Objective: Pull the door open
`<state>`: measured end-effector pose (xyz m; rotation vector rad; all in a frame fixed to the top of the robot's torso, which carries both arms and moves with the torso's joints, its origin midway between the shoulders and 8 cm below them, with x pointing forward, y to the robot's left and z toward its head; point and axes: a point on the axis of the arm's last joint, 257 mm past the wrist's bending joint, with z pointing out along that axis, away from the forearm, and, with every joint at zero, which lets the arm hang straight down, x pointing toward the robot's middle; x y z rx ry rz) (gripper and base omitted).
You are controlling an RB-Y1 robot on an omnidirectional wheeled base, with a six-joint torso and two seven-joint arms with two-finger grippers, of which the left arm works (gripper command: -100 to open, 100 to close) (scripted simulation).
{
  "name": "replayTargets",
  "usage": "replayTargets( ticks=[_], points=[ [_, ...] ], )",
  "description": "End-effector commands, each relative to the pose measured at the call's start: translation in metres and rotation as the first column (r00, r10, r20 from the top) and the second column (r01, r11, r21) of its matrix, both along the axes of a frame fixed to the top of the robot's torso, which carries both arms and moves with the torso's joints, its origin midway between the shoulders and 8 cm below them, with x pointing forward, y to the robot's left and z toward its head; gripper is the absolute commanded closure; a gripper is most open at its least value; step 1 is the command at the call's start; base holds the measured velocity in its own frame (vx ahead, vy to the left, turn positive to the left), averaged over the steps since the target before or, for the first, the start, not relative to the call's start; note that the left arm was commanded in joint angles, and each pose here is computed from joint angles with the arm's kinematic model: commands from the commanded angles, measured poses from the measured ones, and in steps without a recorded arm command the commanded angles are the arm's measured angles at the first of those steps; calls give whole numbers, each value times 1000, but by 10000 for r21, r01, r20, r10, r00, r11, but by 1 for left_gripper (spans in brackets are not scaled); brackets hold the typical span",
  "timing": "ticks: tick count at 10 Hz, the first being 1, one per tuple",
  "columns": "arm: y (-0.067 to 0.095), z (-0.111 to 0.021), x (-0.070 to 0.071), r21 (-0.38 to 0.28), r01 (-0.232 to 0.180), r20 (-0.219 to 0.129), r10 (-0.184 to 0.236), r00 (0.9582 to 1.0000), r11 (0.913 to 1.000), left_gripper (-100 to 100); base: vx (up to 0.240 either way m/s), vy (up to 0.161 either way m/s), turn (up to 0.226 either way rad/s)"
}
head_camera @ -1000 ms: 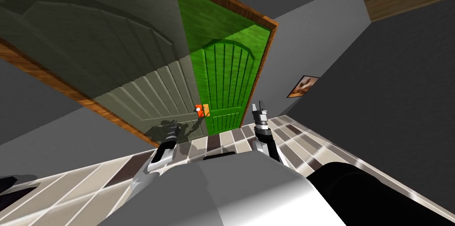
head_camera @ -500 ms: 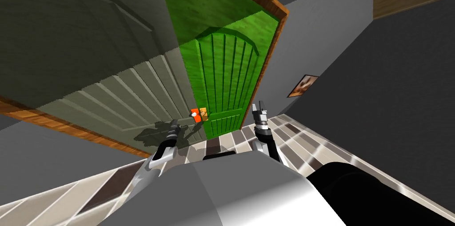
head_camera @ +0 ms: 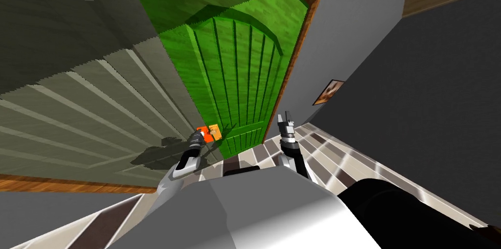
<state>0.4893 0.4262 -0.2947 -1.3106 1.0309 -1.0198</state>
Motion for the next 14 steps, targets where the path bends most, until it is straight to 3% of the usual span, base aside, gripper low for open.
replayTargets(
  ticks=[1,5,8,9,13,14],
  points=[
    [1,-2,-1,-2,-17,-53,17,10000,10000,100,-32,19,-13],
    [1,-2,-1,-2,-17,-53,17,10000,10000,100,-11,6,-11],
    [35,-16,-24,186,-504,-459,512,9976,9986,100,-159,89,142],
    [27,-13,-19,127,-366,-347,371,9987,9992,-100,-208,-13,21],
    [6,-9,-14,2,-24,-183,24,9998,10000,-100,-196,-101,-29],
    [-10,-3,-7,-71,243,-11,-243,9997,9997,-100,-149,-133,-143]
  ],
)
